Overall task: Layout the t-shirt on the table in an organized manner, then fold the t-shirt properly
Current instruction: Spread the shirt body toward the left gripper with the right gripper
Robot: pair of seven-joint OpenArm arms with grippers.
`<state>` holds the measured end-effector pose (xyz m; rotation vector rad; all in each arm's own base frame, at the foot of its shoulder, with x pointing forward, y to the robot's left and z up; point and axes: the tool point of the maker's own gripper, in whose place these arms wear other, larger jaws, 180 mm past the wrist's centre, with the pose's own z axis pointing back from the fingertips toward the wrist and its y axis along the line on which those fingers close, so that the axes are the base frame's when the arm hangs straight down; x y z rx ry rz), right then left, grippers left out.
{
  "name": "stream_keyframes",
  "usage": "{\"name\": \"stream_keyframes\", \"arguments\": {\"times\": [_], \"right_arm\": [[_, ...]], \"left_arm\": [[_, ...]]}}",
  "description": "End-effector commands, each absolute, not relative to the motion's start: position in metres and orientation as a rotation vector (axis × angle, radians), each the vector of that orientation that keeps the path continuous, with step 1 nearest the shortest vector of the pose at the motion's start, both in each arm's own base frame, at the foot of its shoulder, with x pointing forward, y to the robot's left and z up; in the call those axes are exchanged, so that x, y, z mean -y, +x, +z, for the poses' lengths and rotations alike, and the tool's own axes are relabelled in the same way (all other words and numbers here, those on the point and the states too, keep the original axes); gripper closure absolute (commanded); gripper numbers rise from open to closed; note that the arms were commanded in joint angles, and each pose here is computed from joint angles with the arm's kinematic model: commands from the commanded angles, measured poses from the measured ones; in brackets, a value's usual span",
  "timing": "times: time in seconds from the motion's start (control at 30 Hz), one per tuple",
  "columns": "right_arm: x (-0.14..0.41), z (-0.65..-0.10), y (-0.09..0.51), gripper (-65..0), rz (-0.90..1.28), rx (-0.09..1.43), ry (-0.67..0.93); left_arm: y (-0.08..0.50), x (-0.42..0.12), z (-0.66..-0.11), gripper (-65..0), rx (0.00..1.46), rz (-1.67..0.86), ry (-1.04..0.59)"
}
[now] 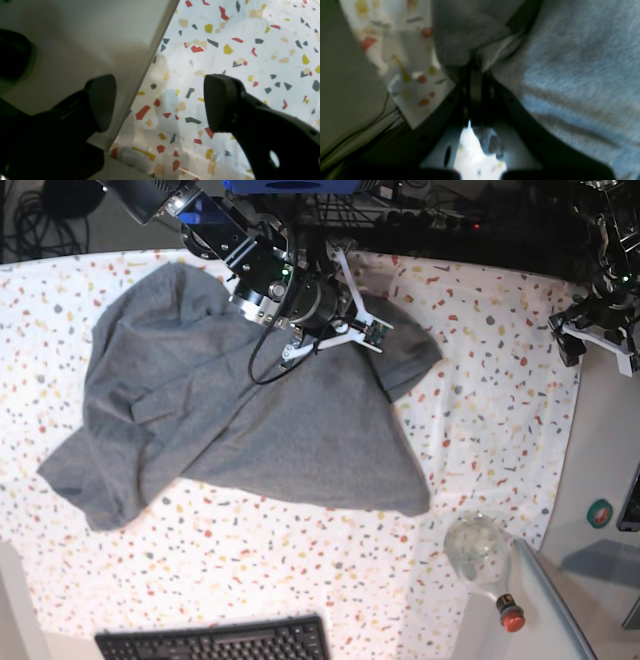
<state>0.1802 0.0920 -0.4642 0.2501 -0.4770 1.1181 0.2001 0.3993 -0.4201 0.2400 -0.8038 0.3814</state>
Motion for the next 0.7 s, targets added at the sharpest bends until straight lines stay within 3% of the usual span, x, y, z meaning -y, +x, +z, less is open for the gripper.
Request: {"name": "stream_keyframes", "arguments": {"times": [0.0,0.1,0.17,0.3,0.33,0.4,0.53,0.6,0.67], "right_arm": [[-0.104,-0.45,0.188,-1.4,1.11,0.538,0.278],[-0.108,-0.431,0.184,-24.0,1.083,0.592,0.309],[-0.108,-0.409,0.188,-31.8,1.045,0.66,0.325],[-0.1,-0.373,0.206,-29.1,0.97,0.772,0.322],[-0.092,-0.37,0.218,-27.8,0.933,0.788,0.301],[-0.071,-0.368,0.247,-25.4,0.84,0.811,0.238],[-0.019,-0.388,0.297,-26.4,0.708,0.776,0.114],[-0.002,-0.392,0.31,-28.8,0.666,0.764,0.083],[0.011,-0.393,0.32,-30.0,0.632,0.762,0.063]], "left_arm": [[0.21,-0.407,-0.406,-51.7,0.852,0.369,0.257],[0.209,-0.404,-0.407,-51.7,0.85,0.353,0.243],[0.213,-0.393,-0.409,-51.7,0.853,0.298,0.194],[0.21,-0.368,-0.412,-51.0,0.844,0.177,0.096],[0.212,-0.361,-0.409,-48.2,0.857,0.154,0.077],[0.216,-0.342,-0.407,-38.2,0.884,0.157,0.043],[0.233,-0.281,-0.395,-8.6,0.955,0.108,-0.054],[0.239,-0.248,-0.39,0.0,0.97,0.045,-0.111],[0.245,-0.216,-0.387,0.0,0.977,-0.019,-0.17]]}}
